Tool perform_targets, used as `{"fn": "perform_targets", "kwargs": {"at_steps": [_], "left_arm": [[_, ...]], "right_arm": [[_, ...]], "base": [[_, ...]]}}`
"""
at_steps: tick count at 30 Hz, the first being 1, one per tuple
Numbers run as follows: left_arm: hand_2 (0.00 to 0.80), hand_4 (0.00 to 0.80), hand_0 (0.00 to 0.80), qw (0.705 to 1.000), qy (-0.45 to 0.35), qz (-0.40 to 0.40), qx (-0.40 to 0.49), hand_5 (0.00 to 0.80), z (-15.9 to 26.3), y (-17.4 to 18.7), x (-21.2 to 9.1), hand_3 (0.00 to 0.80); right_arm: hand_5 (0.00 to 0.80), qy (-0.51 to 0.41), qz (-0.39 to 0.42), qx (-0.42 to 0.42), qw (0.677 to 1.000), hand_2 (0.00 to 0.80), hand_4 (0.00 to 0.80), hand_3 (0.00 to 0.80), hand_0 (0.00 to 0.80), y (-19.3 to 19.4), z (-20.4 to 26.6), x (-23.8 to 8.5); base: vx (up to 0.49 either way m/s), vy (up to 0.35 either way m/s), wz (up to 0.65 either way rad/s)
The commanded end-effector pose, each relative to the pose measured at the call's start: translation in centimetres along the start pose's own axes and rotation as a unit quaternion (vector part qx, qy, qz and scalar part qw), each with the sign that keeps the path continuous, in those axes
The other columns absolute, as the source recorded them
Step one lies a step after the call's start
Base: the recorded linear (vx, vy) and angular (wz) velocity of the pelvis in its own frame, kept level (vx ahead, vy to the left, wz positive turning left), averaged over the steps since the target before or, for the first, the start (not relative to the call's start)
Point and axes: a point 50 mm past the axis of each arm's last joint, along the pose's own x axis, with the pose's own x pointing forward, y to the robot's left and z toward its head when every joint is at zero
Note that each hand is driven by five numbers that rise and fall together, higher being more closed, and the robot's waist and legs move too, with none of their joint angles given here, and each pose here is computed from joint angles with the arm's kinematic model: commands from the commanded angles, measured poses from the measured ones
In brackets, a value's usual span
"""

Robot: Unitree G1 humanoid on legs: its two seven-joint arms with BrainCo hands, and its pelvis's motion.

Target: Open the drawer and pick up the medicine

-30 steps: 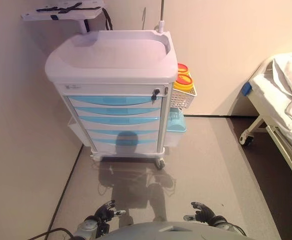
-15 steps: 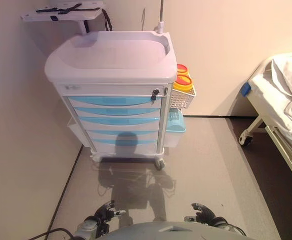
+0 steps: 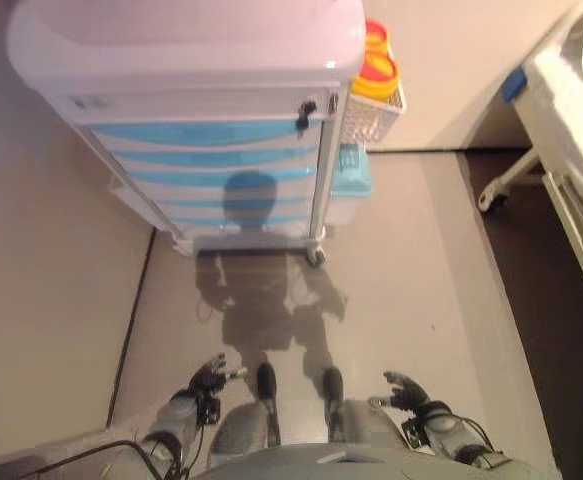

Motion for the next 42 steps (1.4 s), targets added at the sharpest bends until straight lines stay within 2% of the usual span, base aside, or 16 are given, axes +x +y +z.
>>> {"fn": "perform_targets", "kwargs": {"at_steps": [1,11,16,19,23,30,35,42], "left_arm": [[0.0,0.0,0.0,0.992,-0.101,0.015,-0.075,0.0,4.0,-0.2,0.6,0.0],[0.0,0.0,0.0,0.935,-0.3,-0.004,-0.189,0.0,14.2,0.1,-0.2,0.0],[0.0,0.0,0.0,0.873,-0.398,-0.051,-0.277,0.0,20.3,1.6,-1.9,0.0],[0.0,0.0,0.0,0.825,-0.452,-0.089,-0.327,0.0,24.0,3.1,-3.4,0.0],[0.0,0.0,0.0,0.769,-0.506,-0.12,-0.372,0.0,26.7,4.6,-4.9,0.0],[0.0,0.0,0.0,0.692,-0.584,-0.155,-0.394,0.0,31.6,7.1,-8.3,0.0],[0.0,0.0,0.0,0.665,-0.607,-0.169,-0.401,0.0,34.8,8.0,-10.6,0.0],[0.0,0.0,0.0,0.662,-0.606,-0.16,-0.412,0.0,38.6,9.1,-13.2,0.0]], "right_arm": [[0.0,-0.04,-0.011,0.025,0.999,0.0,0.0,0.0,0.0,0.4,1.9,0.3],[0.0,-0.09,-0.026,0.053,0.994,0.0,0.0,0.0,0.0,-0.6,4.8,0.6],[0.0,-0.086,-0.035,0.065,0.994,0.0,0.0,0.0,0.0,-1.2,4.2,0.3],[0.0,-0.078,-0.034,0.068,0.994,0.0,0.0,0.0,0.0,-1.3,3.0,0.0],[0.0,-0.071,-0.03,0.067,0.995,0.0,0.0,0.0,0.0,-1.2,2.1,-0.2],[0.0,-0.077,-0.012,0.063,0.995,0.0,0.0,0.0,0.0,-0.5,1.7,-0.4],[0.0,-0.08,-0.001,0.058,0.995,0.0,0.0,0.0,0.0,0.1,1.7,-0.5],[0.0,-0.084,0.012,0.048,0.995,0.0,0.0,0.0,0.0,0.5,1.7,-0.5]], "base": [[-0.061,0.073,-0.19],[-0.04,0.044,-0.15],[0.02,0.048,-0.09],[0.059,0.018,-0.13],[0.056,0.002,-0.07],[0.077,-0.009,-0.08],[0.083,-0.015,-0.12],[0.035,-0.035,-0.03]]}}
